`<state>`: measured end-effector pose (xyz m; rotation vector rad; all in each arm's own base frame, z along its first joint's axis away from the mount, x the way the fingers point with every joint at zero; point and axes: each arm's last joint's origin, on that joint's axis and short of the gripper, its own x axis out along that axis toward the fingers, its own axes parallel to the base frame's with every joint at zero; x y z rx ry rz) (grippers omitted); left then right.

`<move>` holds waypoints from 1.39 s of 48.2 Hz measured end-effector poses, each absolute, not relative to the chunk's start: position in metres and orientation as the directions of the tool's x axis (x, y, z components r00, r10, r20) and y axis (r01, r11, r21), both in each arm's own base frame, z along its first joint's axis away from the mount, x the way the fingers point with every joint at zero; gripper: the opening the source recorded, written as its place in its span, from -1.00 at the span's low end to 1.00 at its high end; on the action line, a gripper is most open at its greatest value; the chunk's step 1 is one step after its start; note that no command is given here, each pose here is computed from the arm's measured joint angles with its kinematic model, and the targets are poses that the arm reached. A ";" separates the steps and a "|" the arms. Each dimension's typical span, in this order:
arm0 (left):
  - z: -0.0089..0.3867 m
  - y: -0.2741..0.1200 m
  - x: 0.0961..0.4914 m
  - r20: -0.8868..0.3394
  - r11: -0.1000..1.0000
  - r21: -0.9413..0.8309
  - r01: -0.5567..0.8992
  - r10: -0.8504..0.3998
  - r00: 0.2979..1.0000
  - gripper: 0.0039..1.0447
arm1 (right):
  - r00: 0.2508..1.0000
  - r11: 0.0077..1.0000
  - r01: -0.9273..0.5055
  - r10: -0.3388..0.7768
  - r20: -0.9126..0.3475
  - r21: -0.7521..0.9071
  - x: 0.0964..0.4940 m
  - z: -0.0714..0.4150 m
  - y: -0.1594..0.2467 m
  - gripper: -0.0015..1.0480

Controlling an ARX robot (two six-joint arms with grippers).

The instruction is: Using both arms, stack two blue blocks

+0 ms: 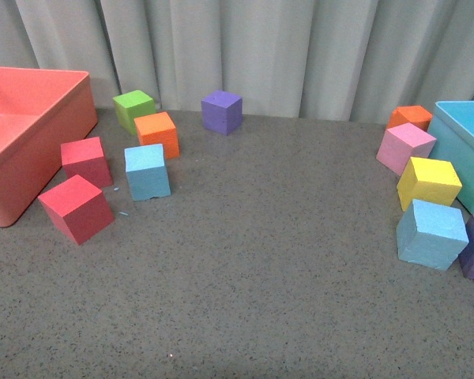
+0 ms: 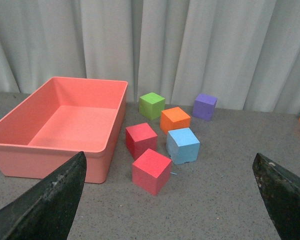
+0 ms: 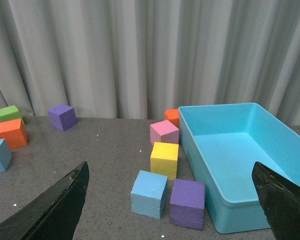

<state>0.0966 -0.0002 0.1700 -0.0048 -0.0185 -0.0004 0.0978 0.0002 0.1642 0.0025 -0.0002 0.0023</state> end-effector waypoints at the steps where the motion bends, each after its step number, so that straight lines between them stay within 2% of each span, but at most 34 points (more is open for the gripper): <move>1: 0.170 0.000 0.097 0.019 1.000 -0.005 0.000 0.000 1.000 0.88 | 1.000 1.000 -0.002 0.002 0.000 0.002 0.098 0.164 0.000 0.81; 40: 0.170 0.000 0.097 0.019 1.000 -0.005 0.000 0.000 1.000 0.88 | 1.000 1.000 -0.001 0.001 -0.001 0.002 0.098 0.164 0.000 0.81; 41: 0.170 0.000 0.097 0.019 1.000 -0.005 0.000 0.000 1.000 0.88 | 1.000 1.000 0.024 -0.024 -0.015 -0.013 0.098 0.164 0.000 0.81; 44: 0.170 0.000 0.097 0.019 1.000 -0.005 -0.001 0.001 1.000 0.88 | 0.976 0.976 0.189 -0.199 -0.092 -0.111 0.104 0.167 0.001 0.81; 46: 0.170 0.000 0.097 0.019 1.000 -0.005 0.000 0.000 1.000 0.88 | 0.970 0.971 0.204 -0.217 -0.107 -0.123 0.109 0.170 0.002 0.81; 53: 0.170 0.000 0.097 0.019 1.000 -0.005 0.000 0.000 1.000 0.88 | 0.967 0.989 0.131 -0.142 -0.211 -0.067 0.167 0.193 0.010 0.81; 56: 0.170 0.000 0.097 0.019 1.000 -0.005 0.000 0.000 1.000 0.88 | 0.932 0.995 0.100 -0.101 -0.347 -0.020 0.202 0.189 0.016 0.81; 60: 0.170 0.000 0.097 0.019 1.000 -0.005 0.000 0.000 1.000 0.88 | 0.843 0.993 0.117 -0.088 -0.531 0.021 0.243 0.173 0.022 0.81; 67: 0.170 0.000 0.097 0.019 1.000 -0.005 0.000 0.000 1.000 0.88 | 0.684 0.991 0.133 -0.096 -0.723 -0.005 0.291 0.149 0.028 0.81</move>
